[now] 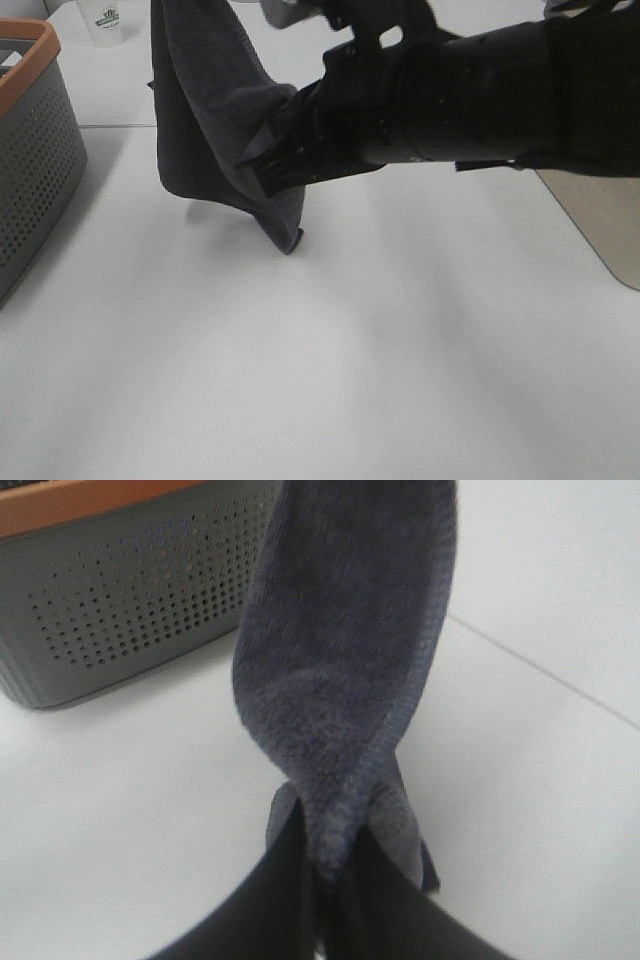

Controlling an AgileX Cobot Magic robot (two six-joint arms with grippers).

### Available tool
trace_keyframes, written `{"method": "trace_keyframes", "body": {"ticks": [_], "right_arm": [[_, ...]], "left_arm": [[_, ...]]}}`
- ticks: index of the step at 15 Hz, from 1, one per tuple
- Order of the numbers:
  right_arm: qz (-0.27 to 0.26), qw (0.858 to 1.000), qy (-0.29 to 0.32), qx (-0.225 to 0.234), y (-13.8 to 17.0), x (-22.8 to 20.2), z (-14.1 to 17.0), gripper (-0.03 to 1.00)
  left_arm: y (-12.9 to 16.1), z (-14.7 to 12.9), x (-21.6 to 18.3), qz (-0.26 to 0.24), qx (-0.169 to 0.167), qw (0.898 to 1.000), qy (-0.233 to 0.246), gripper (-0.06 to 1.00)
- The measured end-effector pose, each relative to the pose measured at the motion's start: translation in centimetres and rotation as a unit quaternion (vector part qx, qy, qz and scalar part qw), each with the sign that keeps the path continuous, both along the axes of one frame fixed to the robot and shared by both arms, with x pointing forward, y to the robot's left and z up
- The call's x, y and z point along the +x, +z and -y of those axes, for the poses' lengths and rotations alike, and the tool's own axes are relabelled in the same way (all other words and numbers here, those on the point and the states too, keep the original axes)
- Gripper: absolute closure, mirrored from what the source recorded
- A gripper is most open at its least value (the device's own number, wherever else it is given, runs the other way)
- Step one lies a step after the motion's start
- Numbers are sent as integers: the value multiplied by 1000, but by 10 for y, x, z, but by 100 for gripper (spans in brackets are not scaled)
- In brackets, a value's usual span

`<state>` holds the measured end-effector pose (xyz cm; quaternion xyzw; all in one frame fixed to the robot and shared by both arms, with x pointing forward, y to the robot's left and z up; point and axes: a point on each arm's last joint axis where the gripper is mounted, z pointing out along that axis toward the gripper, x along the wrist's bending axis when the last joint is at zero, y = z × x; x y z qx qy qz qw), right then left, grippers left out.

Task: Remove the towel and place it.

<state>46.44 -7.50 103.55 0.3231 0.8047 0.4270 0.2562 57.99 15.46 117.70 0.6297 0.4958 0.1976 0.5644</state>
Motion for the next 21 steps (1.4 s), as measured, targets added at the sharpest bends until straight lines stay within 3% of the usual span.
{"method": "trace_keyframes", "body": {"ticks": [2,6,8,11,15,17,18,21], "right_arm": [[26,1000,13,-5,12,-9,10,95],[25,991,131,23,14,-24,-5,95],[36,986,163,5,13,-27,-7,95],[5,975,218,-37,5,-37,-7,95],[0,967,217,-136,14,-31,-2,95],[24,957,193,-215,32,-20,4,95],[58,944,162,-281,51,-7,14,95],[58,949,110,-289,69,22,43,95]], "left_arm": [[4,-2,-3,9,7,1000,0,94],[16,-4,-6,26,15,1000,-1,94],[16,-4,-6,17,14,1000,-1,94],[12,-5,-7,-10,17,1000,8,94],[9,-7,-7,-34,7,999,21,94],[9,-7,-7,-36,5,999,22,94],[9,-7,-7,-36,5,999,22,94],[11,-7,-6,-31,-6,999,29,94]]}}
